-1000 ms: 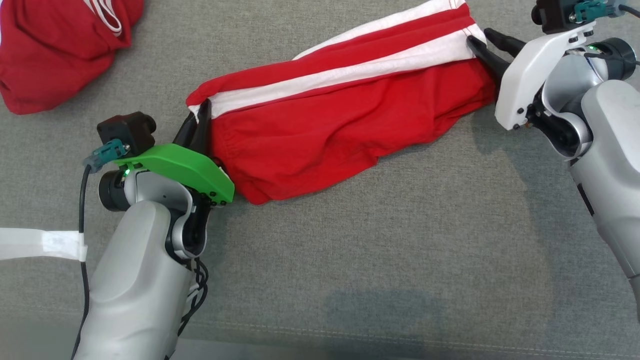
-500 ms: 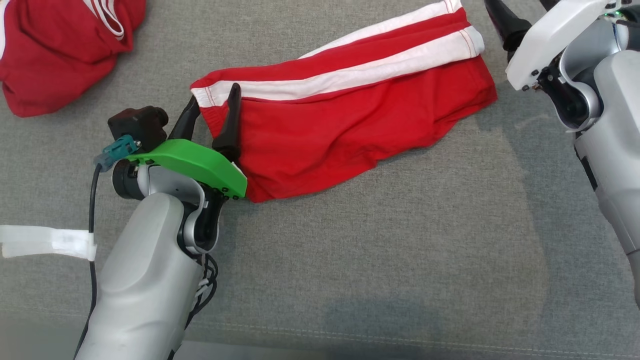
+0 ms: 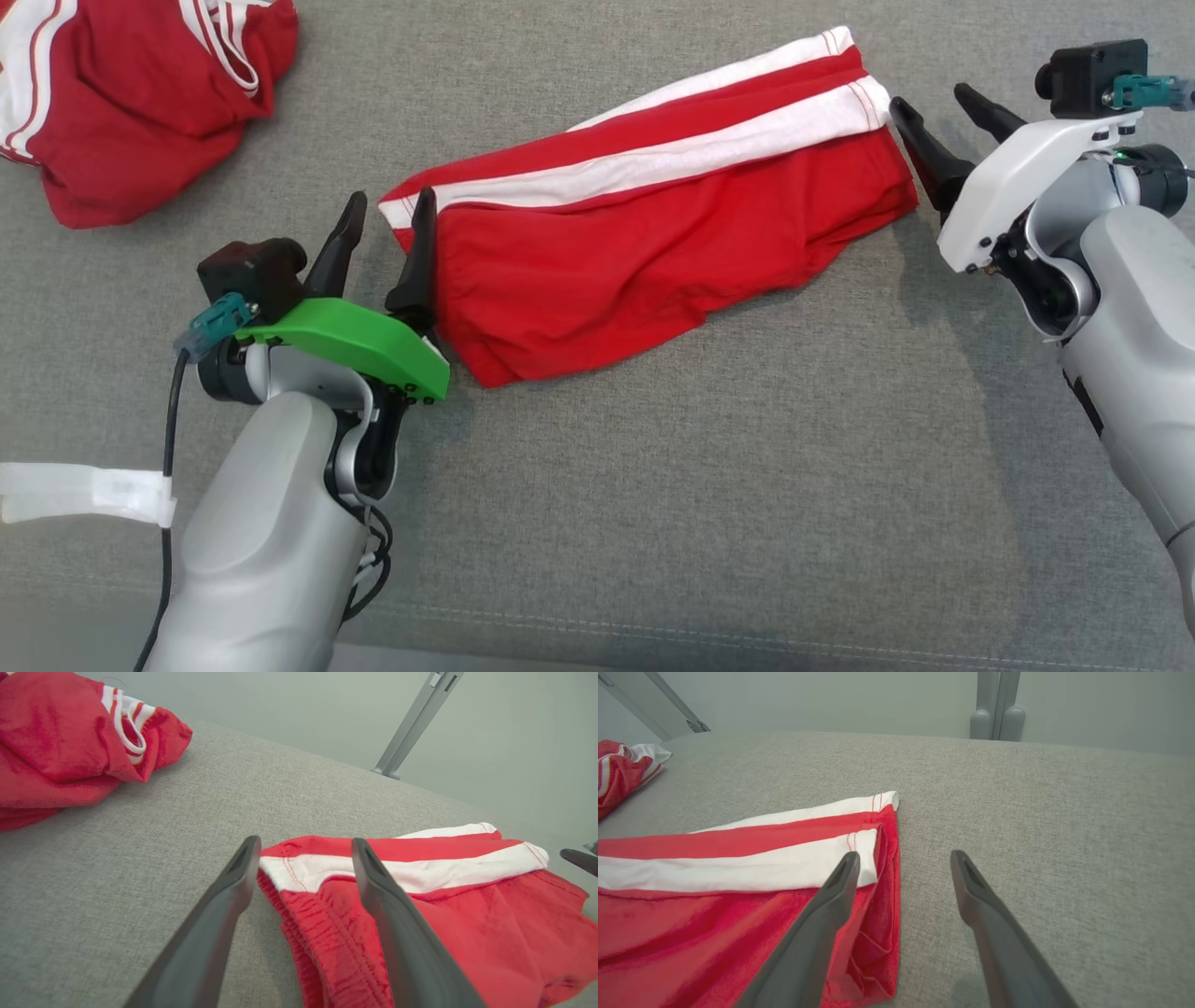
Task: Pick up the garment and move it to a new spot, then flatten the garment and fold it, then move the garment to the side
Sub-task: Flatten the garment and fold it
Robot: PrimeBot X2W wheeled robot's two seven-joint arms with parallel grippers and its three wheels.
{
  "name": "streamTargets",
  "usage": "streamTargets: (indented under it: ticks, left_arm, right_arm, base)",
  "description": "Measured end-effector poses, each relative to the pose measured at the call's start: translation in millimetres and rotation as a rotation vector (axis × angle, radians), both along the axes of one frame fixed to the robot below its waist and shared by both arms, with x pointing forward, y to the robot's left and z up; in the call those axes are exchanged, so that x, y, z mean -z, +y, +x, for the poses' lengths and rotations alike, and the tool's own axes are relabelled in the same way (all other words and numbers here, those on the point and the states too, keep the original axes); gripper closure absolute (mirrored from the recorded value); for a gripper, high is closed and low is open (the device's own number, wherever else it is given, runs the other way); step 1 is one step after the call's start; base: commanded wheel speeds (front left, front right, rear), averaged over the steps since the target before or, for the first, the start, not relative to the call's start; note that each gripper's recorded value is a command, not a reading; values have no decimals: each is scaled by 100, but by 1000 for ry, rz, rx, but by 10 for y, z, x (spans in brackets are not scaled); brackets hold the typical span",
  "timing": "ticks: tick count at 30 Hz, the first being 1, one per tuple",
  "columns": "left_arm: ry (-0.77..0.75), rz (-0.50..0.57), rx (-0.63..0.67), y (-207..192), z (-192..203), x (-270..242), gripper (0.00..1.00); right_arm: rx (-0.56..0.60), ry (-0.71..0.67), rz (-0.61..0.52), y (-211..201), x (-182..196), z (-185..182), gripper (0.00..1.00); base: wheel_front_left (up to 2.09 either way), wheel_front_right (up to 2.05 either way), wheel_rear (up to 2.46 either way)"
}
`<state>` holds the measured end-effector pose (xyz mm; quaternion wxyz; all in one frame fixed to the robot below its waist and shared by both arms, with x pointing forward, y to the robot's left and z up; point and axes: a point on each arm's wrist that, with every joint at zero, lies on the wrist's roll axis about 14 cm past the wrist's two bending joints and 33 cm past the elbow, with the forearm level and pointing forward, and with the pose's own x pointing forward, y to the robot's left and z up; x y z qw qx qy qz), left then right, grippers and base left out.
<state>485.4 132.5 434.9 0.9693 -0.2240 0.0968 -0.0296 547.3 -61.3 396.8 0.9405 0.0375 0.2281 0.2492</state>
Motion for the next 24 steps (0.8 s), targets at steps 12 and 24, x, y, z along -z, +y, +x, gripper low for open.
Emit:
streamTargets:
  ticks: [12, 24]
  left_arm:
    - [9, 12, -72, 262, -169, 37, 0]
    - [-32, -10, -141, 460, -293, -93, 0]
  right_arm:
    - [2, 68, 11, 48, 168, -79, 0]
    - [11, 177, 35, 141, 389, -108, 0]
  base:
    - [0, 0, 0]
    - [0, 0, 0]
